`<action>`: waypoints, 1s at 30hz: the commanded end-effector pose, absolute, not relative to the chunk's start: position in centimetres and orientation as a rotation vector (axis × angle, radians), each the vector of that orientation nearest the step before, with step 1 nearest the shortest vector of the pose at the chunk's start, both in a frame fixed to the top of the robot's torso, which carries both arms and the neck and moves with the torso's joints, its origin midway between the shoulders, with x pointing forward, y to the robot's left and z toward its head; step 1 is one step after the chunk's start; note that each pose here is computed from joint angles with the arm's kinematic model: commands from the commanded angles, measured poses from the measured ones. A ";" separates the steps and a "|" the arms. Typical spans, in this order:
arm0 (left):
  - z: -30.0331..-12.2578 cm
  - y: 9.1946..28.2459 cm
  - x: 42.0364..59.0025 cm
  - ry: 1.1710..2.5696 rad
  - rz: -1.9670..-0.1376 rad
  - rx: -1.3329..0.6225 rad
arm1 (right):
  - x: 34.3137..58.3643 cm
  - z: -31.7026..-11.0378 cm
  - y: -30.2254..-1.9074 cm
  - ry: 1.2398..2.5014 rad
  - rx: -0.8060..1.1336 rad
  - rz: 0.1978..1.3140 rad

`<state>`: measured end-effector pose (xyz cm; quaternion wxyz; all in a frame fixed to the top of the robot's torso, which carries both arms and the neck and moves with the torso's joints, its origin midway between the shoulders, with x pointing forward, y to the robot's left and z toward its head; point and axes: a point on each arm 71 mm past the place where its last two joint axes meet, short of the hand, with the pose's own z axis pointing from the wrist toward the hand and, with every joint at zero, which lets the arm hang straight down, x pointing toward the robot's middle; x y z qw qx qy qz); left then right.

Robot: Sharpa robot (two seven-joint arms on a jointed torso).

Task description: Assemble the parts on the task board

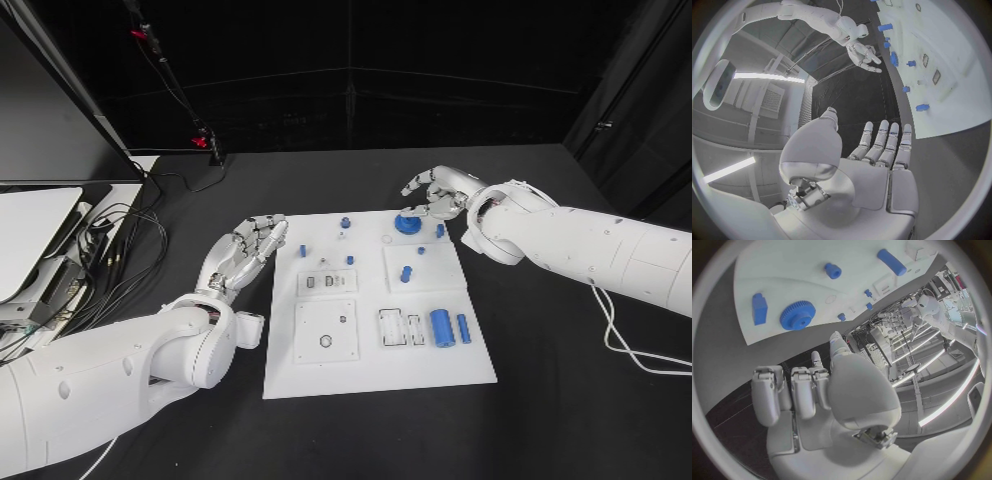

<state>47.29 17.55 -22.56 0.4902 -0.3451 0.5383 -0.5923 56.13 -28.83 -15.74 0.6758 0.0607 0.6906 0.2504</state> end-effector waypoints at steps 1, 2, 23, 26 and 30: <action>-20.6 17.5 46.6 1.082 -1.585 -0.650 | 56.0 -16.1 -29.0 1.592 0.087 0.510; -20.6 17.5 46.6 1.082 -1.584 -0.651 | 56.0 -16.2 -29.0 1.594 0.085 0.507; -20.7 17.7 46.7 1.085 -1.577 -0.653 | 56.2 -17.0 -28.7 1.628 0.075 0.429; -20.7 17.7 46.7 1.085 -1.577 -0.654 | 56.3 -17.0 -28.7 1.622 0.078 0.424; -20.7 17.7 46.7 1.086 -1.577 -0.654 | 56.4 -17.1 -28.5 1.621 0.081 0.416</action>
